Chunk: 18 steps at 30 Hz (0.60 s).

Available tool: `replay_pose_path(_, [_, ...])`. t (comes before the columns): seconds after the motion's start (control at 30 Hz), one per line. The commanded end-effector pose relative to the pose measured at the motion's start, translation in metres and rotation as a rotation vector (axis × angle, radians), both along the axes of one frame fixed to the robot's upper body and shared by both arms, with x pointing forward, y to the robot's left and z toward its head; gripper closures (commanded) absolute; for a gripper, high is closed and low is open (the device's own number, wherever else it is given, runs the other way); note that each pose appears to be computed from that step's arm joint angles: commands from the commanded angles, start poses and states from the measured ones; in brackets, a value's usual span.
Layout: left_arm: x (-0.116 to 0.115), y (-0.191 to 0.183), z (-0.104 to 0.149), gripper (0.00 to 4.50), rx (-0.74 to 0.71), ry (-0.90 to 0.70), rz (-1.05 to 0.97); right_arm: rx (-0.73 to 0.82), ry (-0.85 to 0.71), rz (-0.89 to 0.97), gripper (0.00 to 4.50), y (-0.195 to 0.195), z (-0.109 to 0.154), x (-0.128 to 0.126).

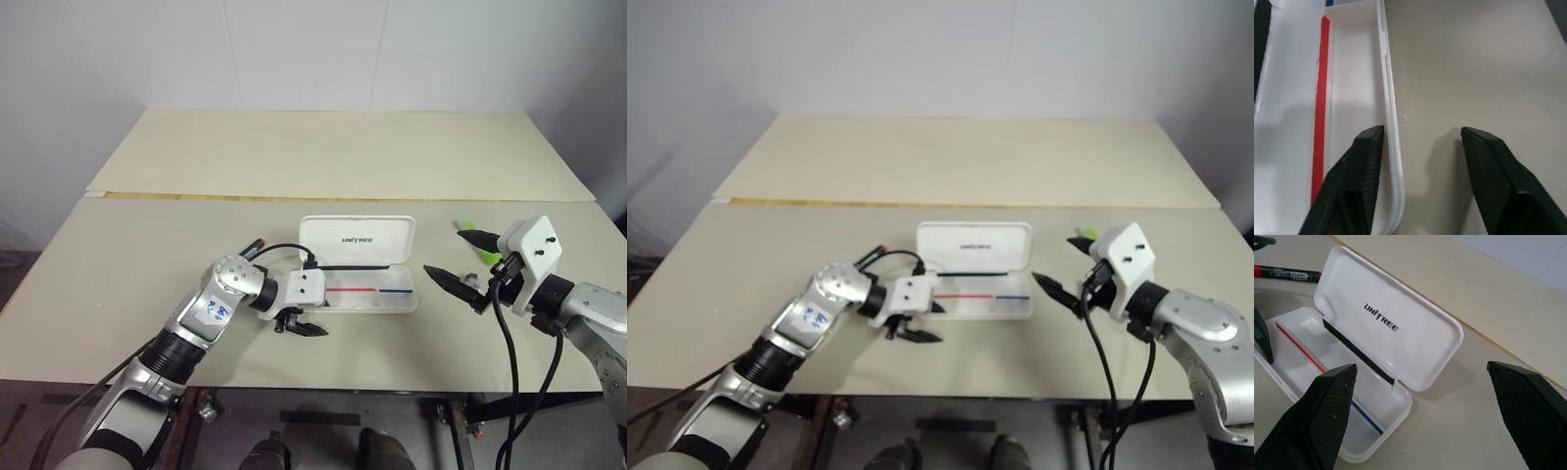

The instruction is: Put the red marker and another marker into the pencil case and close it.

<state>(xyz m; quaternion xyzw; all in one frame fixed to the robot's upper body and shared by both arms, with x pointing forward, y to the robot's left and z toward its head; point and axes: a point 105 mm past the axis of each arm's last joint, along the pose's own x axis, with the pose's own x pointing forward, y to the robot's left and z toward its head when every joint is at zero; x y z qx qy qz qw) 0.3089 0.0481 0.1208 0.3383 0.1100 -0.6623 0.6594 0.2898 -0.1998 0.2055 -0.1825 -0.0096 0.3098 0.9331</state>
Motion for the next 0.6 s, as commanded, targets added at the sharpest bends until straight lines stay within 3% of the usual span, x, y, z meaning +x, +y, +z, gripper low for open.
replay_pose_path(0.03, [-0.008,-0.005,0.018,2.03,-0.053,-0.043,-0.047,-0.001,-0.064,0.025,0.00,0.007,0.013,-0.005])
replay_pose_path(0.13, [-0.008,-0.005,0.024,1.67,-0.090,-0.048,-0.030,0.005,-0.061,0.028,0.00,0.008,0.012,-0.005])
replay_pose_path(0.3, [-0.006,0.000,0.040,0.17,-0.177,-0.076,-0.013,0.012,-0.052,0.042,0.00,0.010,0.009,-0.003])
replay_pose_path(0.6, [0.000,0.033,0.066,0.06,-0.332,-0.109,0.097,0.004,-0.045,0.098,0.00,0.012,0.011,-0.004])
